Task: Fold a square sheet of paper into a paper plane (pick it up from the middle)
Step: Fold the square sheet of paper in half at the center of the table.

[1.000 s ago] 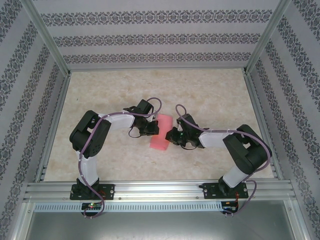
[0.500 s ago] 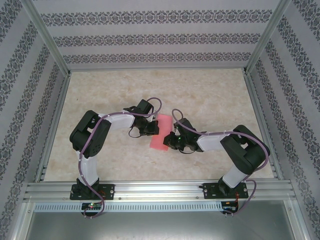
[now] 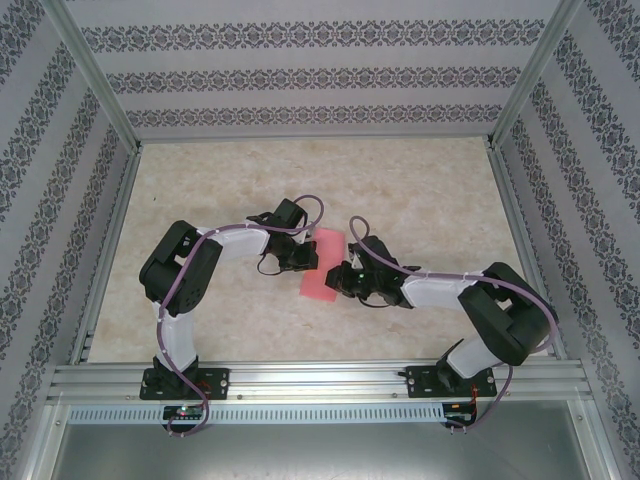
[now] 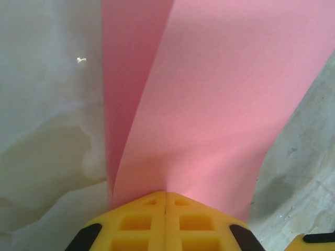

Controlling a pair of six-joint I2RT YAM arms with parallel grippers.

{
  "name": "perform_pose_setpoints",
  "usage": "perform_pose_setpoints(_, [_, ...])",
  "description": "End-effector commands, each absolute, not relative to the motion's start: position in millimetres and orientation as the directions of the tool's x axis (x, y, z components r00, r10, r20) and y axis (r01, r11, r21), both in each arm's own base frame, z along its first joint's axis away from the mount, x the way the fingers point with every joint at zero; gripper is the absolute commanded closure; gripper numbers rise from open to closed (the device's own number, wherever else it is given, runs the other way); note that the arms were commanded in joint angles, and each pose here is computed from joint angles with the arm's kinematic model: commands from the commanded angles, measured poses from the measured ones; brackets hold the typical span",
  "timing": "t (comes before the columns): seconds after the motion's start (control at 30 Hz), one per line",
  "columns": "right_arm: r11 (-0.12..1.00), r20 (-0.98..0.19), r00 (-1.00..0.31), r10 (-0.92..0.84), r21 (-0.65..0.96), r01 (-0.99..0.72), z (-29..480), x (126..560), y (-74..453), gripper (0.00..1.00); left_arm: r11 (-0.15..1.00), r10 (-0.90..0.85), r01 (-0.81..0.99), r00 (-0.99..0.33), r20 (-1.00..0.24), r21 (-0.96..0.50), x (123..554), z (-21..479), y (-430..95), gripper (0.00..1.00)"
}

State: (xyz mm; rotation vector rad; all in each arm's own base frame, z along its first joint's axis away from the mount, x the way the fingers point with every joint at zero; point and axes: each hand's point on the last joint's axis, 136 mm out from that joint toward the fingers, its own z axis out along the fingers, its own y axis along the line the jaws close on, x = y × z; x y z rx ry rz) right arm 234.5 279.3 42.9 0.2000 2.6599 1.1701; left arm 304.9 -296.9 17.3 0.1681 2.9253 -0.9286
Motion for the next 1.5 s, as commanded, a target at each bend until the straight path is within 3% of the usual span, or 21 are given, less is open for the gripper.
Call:
perform_pose_setpoints(0.0, [0.685,-0.113,-0.972,0.205,0.726,0.06,25.5,222.0,279.5,0.84,0.875,0.111,0.098,-0.994,-0.001,-0.474,281.3,-23.8,-277.7,1.0])
perform_pose_setpoints(0.2, [0.72,-0.061,-0.974,0.217,0.683,0.118,-4.1,210.9,270.0,0.84,0.876,0.112,0.099,-0.994,-0.001,-0.471,280.8,-24.0,-276.9,1.0])
perform_pose_setpoints(0.5, [0.7,-0.121,-0.972,0.203,0.712,0.058,29.9,215.6,277.7,0.84,0.876,0.114,0.102,-0.994,-0.003,-0.471,281.9,-22.6,-277.4,1.0])
perform_pose_setpoints(0.77, [0.743,-0.062,-0.975,0.213,0.658,0.121,-7.0,203.8,266.8,0.84,0.876,0.117,0.105,-0.993,-0.004,-0.471,282.7,-21.8,-277.9,1.0])
perform_pose_setpoints(0.9, [0.715,-0.067,-0.974,0.216,0.69,0.11,4.2,206.9,273.7,0.84,0.877,0.119,0.105,-0.993,0.0,-0.469,281.4,-22.5,-277.3,1.0])
perform_pose_setpoints(1.13, [0.69,-0.23,-0.922,0.311,0.722,0.052,67.1,256.4,256.9,0.84,0.878,0.123,0.108,-0.992,0.001,-0.467,280.4,-22.7,-276.3,1.0])
perform_pose_setpoints(1.47, [0.643,-0.235,-0.917,0.324,0.765,0.031,68.7,304.0,256.4,0.85,0.882,0.124,0.106,-0.992,0.008,-0.459,279.9,-27.0,-275.2,1.0])
